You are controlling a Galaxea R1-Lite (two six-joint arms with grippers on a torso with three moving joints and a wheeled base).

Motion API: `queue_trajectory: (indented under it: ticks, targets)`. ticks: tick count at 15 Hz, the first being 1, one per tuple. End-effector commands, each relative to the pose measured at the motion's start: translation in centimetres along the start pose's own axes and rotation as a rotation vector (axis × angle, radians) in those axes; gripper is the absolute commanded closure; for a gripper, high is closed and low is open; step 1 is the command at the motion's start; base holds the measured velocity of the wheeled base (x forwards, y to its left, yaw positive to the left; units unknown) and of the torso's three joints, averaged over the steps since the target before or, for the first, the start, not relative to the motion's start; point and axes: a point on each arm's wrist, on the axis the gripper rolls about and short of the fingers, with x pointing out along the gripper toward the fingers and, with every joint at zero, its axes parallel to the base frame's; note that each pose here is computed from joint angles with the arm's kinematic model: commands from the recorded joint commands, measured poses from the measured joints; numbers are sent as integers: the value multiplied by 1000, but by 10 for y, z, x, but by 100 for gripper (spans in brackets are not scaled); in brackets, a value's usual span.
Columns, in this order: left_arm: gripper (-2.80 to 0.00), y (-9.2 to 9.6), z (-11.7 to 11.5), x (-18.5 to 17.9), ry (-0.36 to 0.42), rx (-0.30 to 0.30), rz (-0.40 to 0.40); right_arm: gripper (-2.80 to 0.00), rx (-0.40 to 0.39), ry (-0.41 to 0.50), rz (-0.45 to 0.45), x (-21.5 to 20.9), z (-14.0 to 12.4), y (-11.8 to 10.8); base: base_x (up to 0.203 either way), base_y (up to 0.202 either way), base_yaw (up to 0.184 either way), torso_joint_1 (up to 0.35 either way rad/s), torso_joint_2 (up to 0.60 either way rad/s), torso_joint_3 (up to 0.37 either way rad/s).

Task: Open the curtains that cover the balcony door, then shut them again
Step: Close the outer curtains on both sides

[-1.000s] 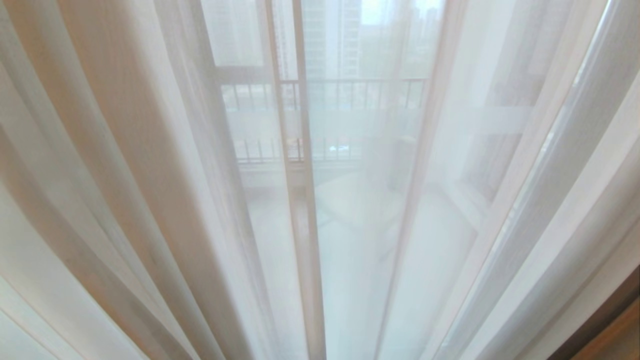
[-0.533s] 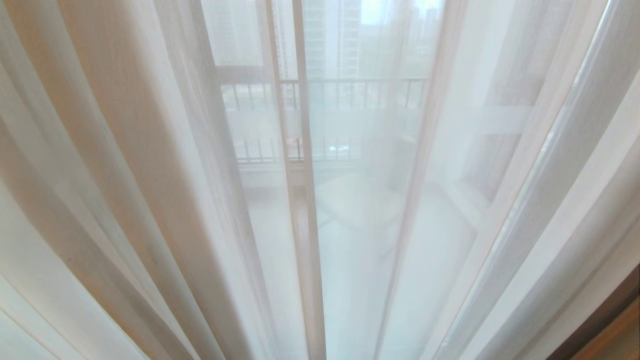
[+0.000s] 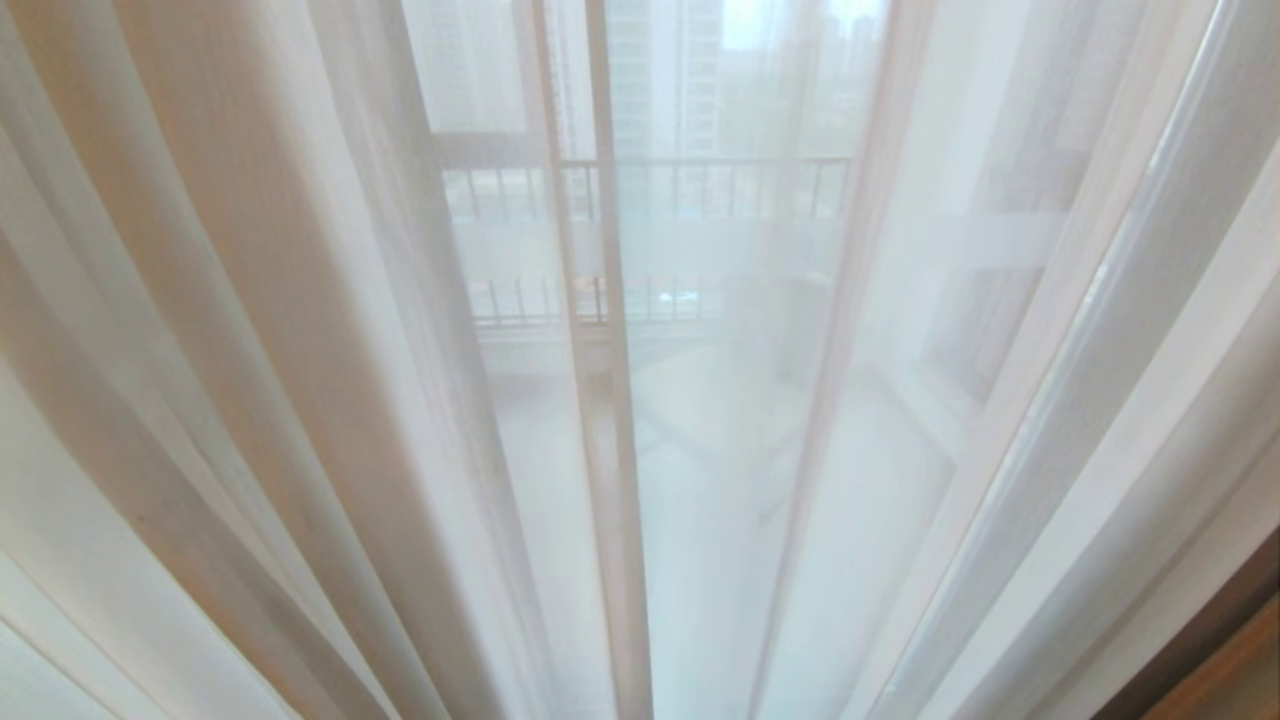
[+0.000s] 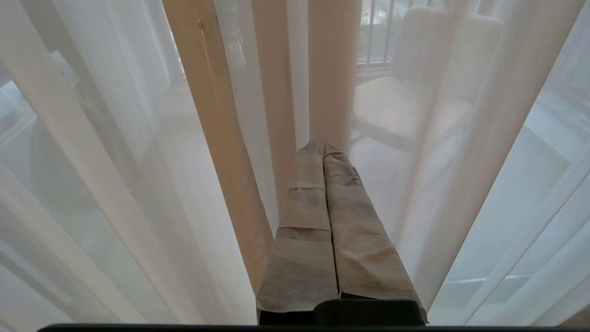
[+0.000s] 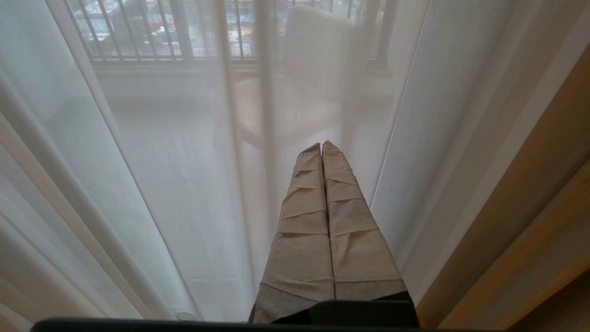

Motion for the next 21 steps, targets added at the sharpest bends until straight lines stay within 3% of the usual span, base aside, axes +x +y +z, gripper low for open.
queue_trajectory:
  ticks: [1, 21]
  targets:
    - [0, 0, 0, 0, -1, 0, 0, 0, -1, 0, 0, 0, 0, 0, 0, 0, 0, 0, 0, 0]
    - [0, 0, 0, 0, -1, -32, 1, 0, -1, 0, 0, 0, 0, 0, 0, 0, 0, 0, 0, 0]
